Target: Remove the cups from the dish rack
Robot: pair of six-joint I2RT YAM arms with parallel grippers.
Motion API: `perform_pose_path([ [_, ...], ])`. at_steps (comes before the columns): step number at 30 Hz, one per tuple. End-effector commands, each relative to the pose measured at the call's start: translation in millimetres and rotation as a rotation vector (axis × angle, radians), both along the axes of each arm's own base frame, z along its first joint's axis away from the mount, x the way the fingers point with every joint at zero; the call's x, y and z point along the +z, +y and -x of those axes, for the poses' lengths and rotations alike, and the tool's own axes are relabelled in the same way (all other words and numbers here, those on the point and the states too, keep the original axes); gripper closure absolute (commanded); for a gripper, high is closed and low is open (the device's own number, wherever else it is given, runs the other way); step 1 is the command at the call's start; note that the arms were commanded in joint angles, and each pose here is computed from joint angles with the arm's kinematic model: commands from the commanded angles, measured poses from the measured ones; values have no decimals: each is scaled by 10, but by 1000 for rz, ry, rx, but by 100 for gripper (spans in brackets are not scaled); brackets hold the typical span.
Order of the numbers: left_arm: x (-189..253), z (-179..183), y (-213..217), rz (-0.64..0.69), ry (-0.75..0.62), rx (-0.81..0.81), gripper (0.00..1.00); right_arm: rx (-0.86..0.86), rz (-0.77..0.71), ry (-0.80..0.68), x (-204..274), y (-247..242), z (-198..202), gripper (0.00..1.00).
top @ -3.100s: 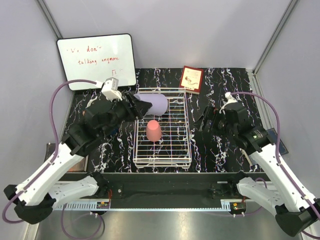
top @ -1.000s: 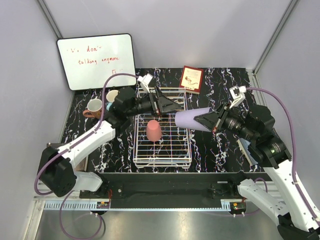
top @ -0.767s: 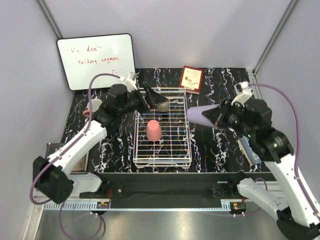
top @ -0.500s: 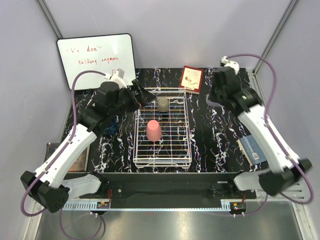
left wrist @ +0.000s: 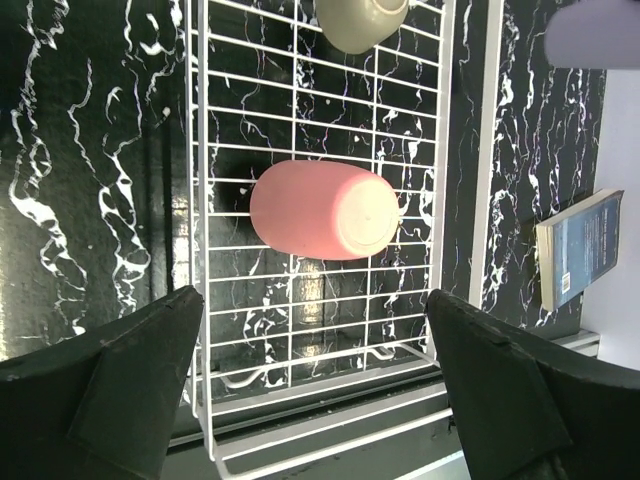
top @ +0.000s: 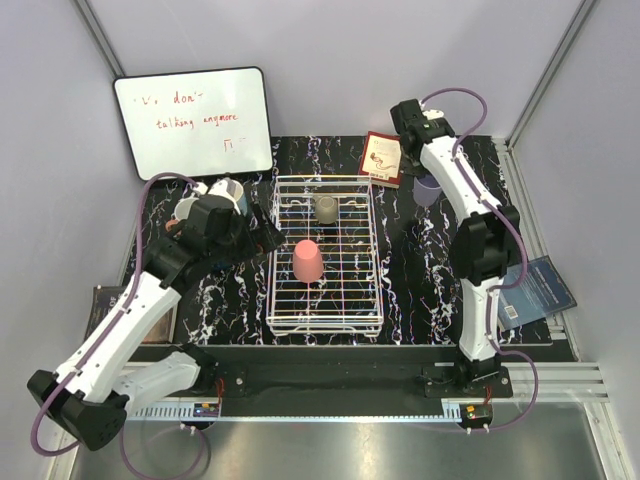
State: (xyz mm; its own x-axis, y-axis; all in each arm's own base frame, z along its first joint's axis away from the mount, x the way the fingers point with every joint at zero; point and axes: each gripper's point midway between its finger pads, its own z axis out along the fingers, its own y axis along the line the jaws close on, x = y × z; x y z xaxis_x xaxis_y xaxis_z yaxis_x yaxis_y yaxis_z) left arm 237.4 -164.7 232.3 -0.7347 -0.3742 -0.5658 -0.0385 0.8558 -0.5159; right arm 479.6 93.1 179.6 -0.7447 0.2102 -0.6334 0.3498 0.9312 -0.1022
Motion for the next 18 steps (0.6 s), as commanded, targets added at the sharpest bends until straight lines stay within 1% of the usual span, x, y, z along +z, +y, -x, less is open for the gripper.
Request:
perform_pose_path([
  [1,28,16,76,-41,-41,-13,1,-56,-54,7,-13,-119,-129,100],
  [5,0,18,73,-53,-36,-26,1,-40,-99,9,-157,-123,-279,100],
  [8,-30,0,66,-67,-28,-33,1,-47,-104,46,-347,-181,-317,100],
  [14,-135,-38,30,-83,9,-41,1,-36,-106,105,-679,-203,-290,100],
  [16,-159,-44,7,-84,22,-48,1,-27,-118,89,-711,-181,-312,100],
  [18,-155,-56,-3,-83,23,-50,1,-17,-123,104,-789,-172,-263,100],
])
